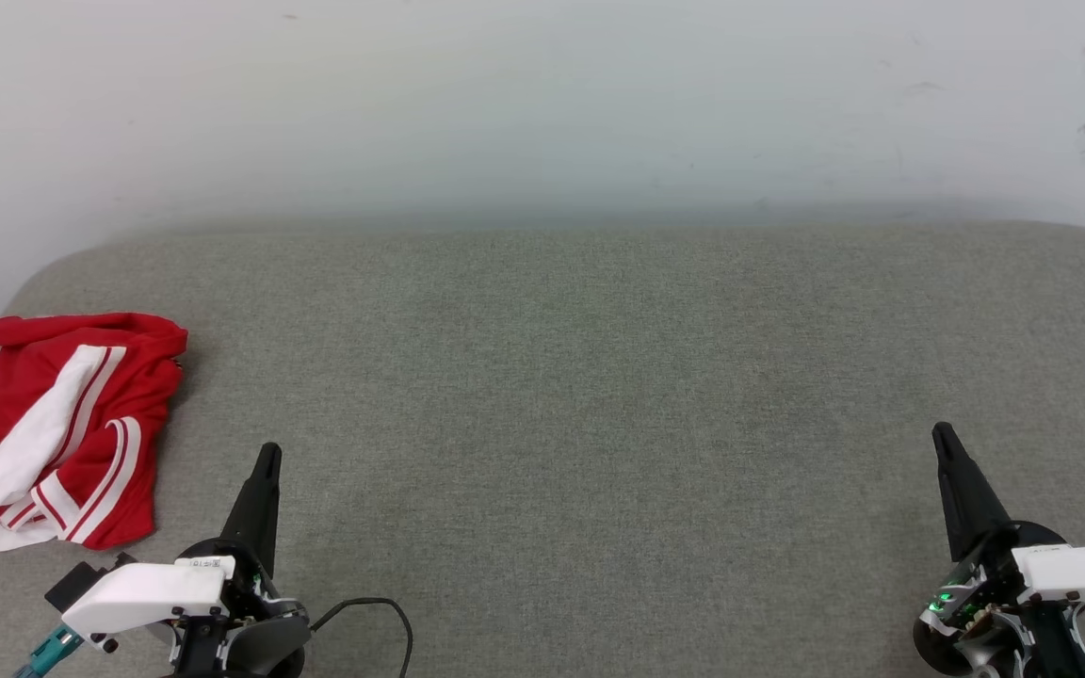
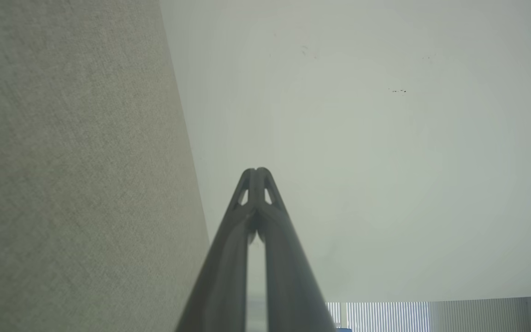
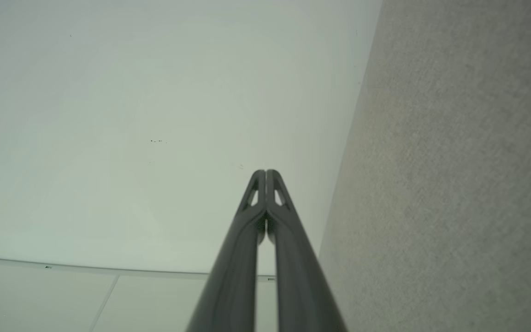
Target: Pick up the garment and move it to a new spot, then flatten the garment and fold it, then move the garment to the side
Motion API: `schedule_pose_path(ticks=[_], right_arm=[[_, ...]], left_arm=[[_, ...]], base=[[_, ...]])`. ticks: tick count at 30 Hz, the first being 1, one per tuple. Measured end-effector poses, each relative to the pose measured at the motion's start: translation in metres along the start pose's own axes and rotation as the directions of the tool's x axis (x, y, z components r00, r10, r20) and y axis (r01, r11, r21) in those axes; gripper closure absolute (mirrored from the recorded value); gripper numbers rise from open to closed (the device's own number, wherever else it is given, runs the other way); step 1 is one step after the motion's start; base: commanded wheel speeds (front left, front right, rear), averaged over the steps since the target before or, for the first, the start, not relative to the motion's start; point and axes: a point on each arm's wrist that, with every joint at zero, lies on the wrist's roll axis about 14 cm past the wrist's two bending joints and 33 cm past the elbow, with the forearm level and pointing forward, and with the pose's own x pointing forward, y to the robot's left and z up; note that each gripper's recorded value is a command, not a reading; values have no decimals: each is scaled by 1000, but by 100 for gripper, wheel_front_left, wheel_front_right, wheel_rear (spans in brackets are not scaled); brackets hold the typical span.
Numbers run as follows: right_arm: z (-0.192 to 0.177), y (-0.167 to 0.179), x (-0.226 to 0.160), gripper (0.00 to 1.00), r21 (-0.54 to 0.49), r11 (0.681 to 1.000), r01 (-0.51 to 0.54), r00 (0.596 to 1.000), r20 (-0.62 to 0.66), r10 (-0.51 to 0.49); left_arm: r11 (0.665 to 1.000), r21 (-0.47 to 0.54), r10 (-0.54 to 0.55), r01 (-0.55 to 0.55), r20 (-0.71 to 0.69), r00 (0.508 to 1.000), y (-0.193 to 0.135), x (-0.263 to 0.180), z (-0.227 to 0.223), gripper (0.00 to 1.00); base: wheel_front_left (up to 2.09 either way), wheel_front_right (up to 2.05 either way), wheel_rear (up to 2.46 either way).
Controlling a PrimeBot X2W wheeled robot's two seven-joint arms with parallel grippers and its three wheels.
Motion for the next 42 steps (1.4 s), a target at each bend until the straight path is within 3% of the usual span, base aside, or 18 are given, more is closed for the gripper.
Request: schedule_pose_path(ticks=[28, 29, 32, 33, 34, 42], right_arm=[[0, 0, 0, 100, 0, 1000, 0, 1000, 0, 0], [0, -1, 0, 0, 0, 1000, 2, 1000, 0, -2], [0, -16, -7, 0, 4, 999, 48, 999, 2, -48], [1, -22, -10, 100, 5, 998, 66, 998, 4, -66], [1, -28, -13, 0, 7, 996, 84, 996, 5, -84], [5, -30, -15, 0, -40, 995, 91, 995, 33, -90]], left_arm=[[1000, 0, 0, 0, 0, 1000, 0, 0, 0, 100], [1000, 0, 3, -3, 0, 1000, 1, 0, 0, 0], [999, -5, 46, -46, 0, 999, 15, -6, -1, 0], [998, -6, 63, -63, 1, 998, 21, -9, -1, 100], [997, -8, 81, -81, 1, 997, 27, -12, -1, 0], [997, 24, 77, -78, 32, 996, 26, -13, 3, 0]], base=[[0, 0, 0], [0, 0, 0], [0, 0, 0], [0, 0, 0], [0, 0, 0], [0, 0, 0]])
